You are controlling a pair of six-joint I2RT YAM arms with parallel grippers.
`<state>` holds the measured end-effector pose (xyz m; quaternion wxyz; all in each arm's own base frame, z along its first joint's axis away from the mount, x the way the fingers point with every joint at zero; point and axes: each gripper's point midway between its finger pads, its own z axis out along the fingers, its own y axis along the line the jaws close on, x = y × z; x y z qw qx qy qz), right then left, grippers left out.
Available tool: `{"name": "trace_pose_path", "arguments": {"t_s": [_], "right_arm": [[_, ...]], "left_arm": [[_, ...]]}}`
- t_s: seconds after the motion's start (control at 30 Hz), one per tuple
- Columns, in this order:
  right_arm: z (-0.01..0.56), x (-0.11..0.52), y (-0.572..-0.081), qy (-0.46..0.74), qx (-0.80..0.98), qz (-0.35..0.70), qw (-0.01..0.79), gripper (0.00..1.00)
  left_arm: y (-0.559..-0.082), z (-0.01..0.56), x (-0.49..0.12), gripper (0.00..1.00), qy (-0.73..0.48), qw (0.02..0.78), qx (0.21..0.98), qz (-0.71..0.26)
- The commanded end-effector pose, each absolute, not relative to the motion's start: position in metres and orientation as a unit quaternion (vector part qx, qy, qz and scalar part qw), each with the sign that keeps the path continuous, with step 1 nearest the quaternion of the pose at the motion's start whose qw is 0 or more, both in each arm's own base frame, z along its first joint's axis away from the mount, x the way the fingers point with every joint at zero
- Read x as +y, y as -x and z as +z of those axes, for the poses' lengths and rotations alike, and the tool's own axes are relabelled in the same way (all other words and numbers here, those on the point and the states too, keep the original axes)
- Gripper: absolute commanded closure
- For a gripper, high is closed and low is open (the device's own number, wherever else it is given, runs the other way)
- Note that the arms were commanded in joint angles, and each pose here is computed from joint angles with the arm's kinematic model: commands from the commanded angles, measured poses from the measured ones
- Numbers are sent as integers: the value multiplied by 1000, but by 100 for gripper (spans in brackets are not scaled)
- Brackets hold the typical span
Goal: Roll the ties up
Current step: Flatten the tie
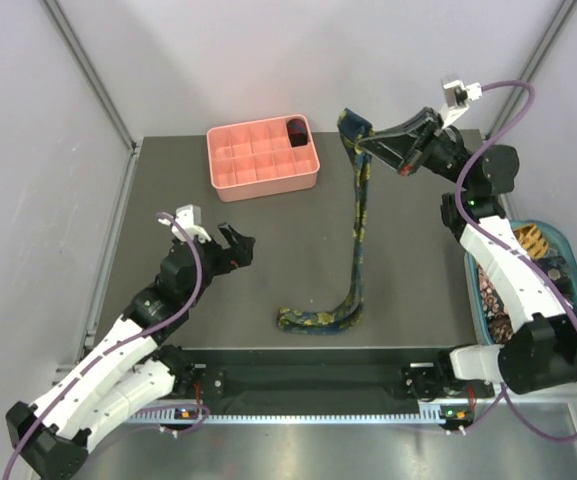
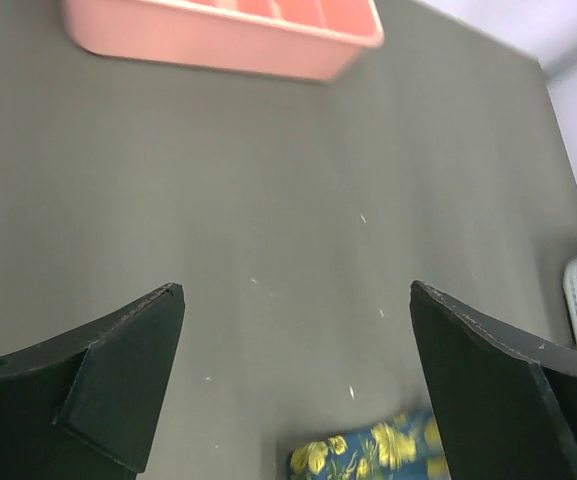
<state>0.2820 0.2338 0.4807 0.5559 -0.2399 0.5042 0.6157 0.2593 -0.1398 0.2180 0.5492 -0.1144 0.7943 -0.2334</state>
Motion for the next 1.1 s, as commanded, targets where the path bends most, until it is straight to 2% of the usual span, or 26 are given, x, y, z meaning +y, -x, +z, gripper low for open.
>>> {"name": "trace_pose_path", "arguments": {"t_s": [0.0, 0.17, 0.3, 0.57, 0.77, 0.97, 1.07], "right_arm": [[495, 213, -251, 296, 432, 619, 585, 100], [473, 210, -257, 311, 434, 617, 578, 100], [464, 206, -273, 297, 451, 601, 589, 100], [439, 197, -302, 265, 503, 524, 634, 100], [431, 195, -305, 255, 515, 511, 639, 100], [427, 194, -303, 256, 517, 507, 641, 100], [427, 194, -301, 257, 517, 506, 641, 100]], "left_arm": [[-256, 219, -175, 1, 36, 541, 787, -294], [-247, 172, -198, 1, 23, 440, 844, -305], [-212, 137, -205, 2, 66, 348, 872, -337], [-148, 118, -210, 7, 89, 258, 878, -393], [-133, 102, -222, 9, 75, 230, 894, -376], [-129, 72, -242, 19, 76, 201, 906, -366], [-129, 64, -245, 31, 77, 198, 907, -364]]}}
